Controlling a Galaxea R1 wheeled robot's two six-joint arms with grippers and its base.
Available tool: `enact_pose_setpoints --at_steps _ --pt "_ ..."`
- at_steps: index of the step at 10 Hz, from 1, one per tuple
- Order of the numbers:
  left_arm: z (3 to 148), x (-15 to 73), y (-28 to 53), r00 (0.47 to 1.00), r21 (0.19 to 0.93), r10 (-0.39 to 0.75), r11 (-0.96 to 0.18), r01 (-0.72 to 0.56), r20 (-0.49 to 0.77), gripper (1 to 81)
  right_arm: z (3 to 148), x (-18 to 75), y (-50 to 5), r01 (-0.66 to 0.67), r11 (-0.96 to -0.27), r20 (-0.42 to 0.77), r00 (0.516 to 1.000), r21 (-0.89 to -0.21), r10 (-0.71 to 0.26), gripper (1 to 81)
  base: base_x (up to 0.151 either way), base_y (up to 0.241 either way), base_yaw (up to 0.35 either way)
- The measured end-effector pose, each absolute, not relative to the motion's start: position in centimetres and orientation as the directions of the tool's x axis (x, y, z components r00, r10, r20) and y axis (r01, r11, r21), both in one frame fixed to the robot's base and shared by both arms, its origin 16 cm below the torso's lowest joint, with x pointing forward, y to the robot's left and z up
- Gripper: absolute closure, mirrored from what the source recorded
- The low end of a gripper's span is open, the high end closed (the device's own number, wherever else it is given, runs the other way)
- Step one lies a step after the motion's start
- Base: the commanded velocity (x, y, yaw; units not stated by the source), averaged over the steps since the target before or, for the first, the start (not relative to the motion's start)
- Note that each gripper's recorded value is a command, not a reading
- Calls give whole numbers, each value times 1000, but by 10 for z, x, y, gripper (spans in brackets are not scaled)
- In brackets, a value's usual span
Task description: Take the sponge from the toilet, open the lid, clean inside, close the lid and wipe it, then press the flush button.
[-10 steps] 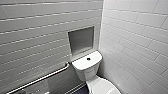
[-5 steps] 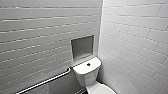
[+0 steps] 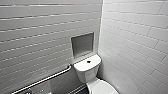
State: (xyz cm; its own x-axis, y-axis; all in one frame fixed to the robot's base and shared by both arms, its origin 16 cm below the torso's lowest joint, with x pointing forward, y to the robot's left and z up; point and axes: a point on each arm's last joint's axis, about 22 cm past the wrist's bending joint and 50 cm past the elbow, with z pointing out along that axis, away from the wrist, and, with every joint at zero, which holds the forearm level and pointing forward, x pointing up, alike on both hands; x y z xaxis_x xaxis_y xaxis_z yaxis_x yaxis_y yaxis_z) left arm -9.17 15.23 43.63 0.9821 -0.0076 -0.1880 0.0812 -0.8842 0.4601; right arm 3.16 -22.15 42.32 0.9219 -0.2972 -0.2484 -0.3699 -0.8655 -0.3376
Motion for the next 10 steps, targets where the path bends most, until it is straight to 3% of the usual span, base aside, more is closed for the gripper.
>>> enact_pose_setpoints --at_steps 2,10 --pt "437 -101 150 980 449 -8 -890 84 -200 10 422 13 -223 -361 -876 -256 923 -319 -287 811 0 0 0" --pt "437 -88 153 994 444 -5 -895 46 -112 10 432 6 -206 -317 -880 -193 945 -354 -263 811 0 0 0"
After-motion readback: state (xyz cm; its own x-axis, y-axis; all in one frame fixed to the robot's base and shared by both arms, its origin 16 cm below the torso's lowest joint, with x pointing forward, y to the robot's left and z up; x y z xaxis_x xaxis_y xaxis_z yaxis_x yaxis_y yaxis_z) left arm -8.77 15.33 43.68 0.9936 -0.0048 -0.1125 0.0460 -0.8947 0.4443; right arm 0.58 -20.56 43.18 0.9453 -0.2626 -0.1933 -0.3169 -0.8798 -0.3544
